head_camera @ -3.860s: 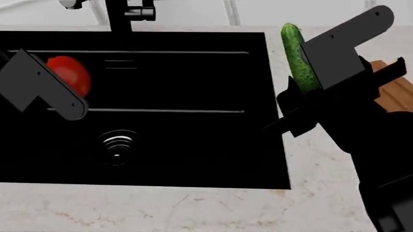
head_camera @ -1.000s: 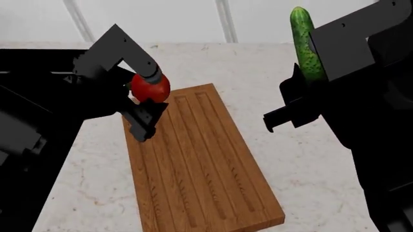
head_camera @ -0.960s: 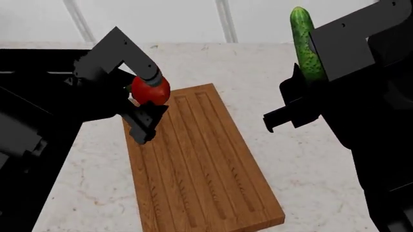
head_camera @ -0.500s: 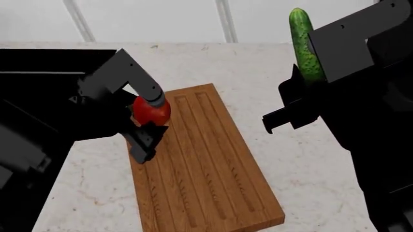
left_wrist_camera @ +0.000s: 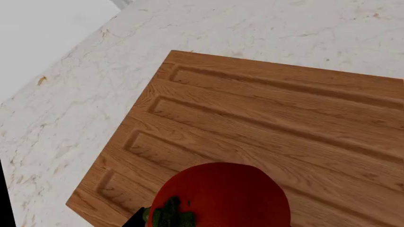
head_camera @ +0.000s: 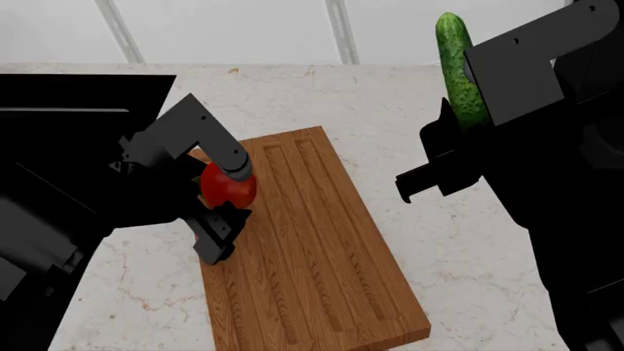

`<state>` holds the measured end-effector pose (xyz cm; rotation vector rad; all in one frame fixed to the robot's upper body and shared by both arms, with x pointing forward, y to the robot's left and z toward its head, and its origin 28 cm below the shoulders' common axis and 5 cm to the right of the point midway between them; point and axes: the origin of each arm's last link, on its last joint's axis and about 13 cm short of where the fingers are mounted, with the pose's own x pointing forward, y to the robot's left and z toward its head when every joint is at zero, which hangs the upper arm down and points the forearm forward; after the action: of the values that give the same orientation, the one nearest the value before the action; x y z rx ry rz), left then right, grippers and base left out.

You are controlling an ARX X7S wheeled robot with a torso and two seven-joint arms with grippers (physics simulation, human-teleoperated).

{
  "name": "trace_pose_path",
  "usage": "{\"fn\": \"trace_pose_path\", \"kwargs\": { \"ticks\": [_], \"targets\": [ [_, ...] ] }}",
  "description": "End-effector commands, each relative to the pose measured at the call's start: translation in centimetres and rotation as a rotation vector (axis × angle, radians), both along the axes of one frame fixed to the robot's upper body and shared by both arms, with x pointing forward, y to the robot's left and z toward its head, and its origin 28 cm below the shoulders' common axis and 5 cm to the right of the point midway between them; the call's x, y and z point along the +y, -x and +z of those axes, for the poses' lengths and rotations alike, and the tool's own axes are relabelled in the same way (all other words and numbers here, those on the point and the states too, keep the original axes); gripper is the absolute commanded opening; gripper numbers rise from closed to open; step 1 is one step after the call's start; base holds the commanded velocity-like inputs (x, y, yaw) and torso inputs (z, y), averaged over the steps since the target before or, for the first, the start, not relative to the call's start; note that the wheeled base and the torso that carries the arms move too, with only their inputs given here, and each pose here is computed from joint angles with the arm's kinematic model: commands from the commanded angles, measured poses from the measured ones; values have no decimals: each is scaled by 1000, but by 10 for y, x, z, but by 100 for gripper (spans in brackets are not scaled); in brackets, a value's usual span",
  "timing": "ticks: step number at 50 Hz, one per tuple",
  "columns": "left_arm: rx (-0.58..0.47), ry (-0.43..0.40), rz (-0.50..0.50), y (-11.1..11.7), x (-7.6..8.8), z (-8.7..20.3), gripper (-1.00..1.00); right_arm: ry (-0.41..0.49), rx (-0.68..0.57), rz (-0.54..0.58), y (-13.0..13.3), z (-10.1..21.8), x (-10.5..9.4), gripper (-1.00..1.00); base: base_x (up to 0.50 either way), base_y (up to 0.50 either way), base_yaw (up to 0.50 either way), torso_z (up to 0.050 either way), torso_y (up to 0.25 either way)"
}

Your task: Pick the vegetables from the sink and place them on the cutting board.

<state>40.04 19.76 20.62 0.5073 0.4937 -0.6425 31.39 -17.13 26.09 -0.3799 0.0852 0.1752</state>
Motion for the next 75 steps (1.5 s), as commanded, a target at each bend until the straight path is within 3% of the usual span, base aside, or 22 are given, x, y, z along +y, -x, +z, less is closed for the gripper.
{"fn": "trace_pose_path", "kwargs": {
  "ticks": [1,30,31,43,61,66,72,73,75],
  "targets": [
    [11,29,-9,0,-7,-3,-100,0,-23,16,0,2,1,-100,0,0,0,0,0],
    [11,-18,-20,3,-7,-12,-100,-2,-21,17,0,0,0,-100,0,0,0,0,0],
    [16,-15,-18,3,-7,-12,100,-2,-20,17,1,0,0,-100,0,0,0,0,0],
    [8,-19,-37,4,-9,-12,100,-2,-16,19,1,0,0,-100,0,0,0,0,0],
    [-156,86,-80,21,-9,41,100,-1,-17,17,2,1,-1,-100,0,0,0,0,0],
    [-215,137,-47,23,-2,59,100,16,21,16,1,0,1,-100,0,0,0,0,0],
    [-314,191,59,24,7,68,100,52,173,14,-4,6,6,-100,0,0,0,0,0],
    [-343,180,79,24,8,68,100,23,176,32,-4,8,7,-100,0,0,0,0,0],
    [-408,160,138,25,11,67,100,55,208,54,-5,11,7,-100,0,0,0,0,0]
  ]
}}
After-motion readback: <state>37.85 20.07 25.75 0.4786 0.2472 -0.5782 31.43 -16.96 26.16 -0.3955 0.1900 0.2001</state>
